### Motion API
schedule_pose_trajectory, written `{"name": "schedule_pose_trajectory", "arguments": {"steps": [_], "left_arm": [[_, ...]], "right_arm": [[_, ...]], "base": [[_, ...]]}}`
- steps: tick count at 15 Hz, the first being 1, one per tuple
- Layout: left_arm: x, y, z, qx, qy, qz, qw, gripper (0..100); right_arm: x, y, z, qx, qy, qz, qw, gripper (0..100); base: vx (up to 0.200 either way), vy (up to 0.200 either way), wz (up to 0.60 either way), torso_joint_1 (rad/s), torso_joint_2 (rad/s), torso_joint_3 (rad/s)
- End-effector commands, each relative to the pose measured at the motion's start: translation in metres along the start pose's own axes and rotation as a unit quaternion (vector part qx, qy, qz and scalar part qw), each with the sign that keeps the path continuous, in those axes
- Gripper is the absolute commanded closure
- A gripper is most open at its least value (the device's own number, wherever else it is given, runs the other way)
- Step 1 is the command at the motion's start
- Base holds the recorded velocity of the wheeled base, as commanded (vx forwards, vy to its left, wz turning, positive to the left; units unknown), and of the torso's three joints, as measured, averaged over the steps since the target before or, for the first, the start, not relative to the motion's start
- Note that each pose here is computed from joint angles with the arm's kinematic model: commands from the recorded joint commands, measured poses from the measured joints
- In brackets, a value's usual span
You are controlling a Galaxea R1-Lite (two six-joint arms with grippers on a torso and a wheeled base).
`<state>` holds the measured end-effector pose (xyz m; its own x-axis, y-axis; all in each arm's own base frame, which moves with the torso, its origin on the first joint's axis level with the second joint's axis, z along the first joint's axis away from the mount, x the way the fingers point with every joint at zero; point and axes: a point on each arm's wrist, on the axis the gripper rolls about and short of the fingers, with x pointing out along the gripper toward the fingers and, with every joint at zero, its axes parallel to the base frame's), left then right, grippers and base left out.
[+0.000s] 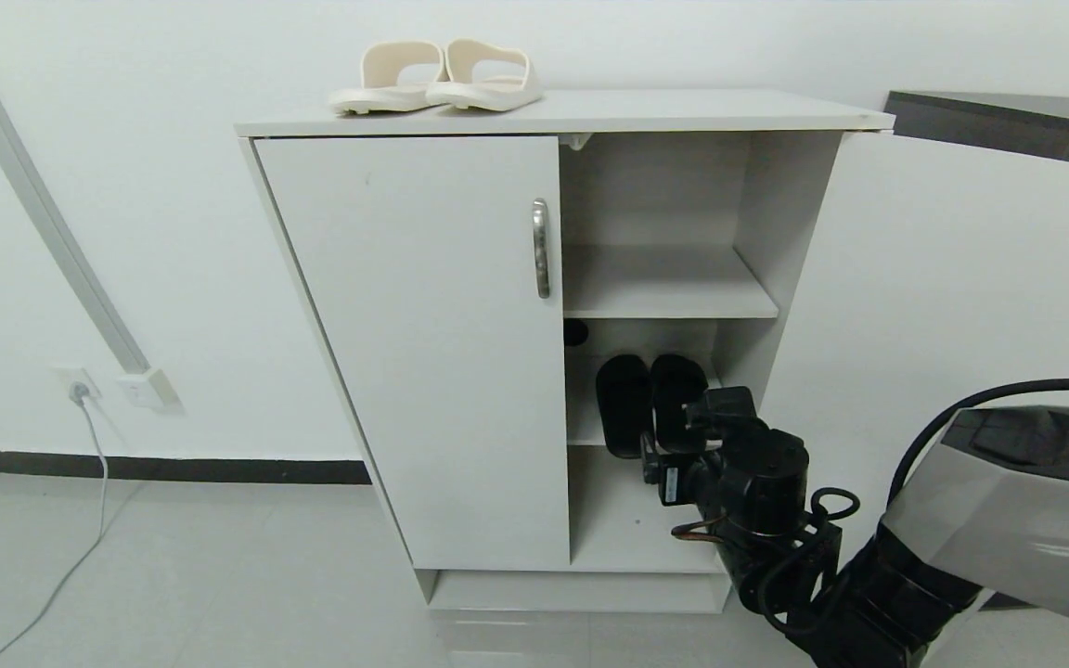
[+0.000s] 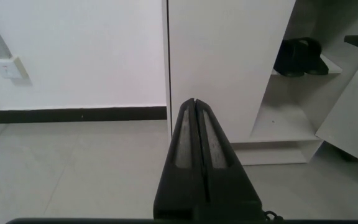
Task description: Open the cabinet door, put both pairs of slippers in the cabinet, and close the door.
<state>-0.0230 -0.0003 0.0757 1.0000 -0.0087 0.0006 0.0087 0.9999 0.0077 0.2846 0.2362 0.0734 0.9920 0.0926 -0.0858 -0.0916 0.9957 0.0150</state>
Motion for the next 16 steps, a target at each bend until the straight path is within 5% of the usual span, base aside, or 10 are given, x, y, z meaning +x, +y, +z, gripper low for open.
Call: {"name": "schedule_pose_trajectory", "arguments": {"steps": [1,4,16], "left_arm": [[0.0001,0.0000,-0.0001,0.000,0.001,0.000,1.0000,100],[0.0001,0.0000,0.0001,0.000,0.000,0.000,1.0000,100],[0.0001,0.0000,-0.0001,0.000,0.001,0.000,1.0000,100]], "right_arm": [[-0.0008,-0.0010,-0.0044,-0.004,0.005,0.000,1.000,0],[-0.0013,-0.0014,-0.0067,-0.011,-0.005,0.002,1.000,0],[-0.0002,-0.0049,-0.0134,-0.017,-0.001,0.006,1.000,0]], "base": [[0.000,0.000,0.00,0.000,0.00,0.000],[0.000,0.000,0.00,0.000,0.00,0.000],[0.000,0.200,0.00,0.001,0.00,0.004]]}}
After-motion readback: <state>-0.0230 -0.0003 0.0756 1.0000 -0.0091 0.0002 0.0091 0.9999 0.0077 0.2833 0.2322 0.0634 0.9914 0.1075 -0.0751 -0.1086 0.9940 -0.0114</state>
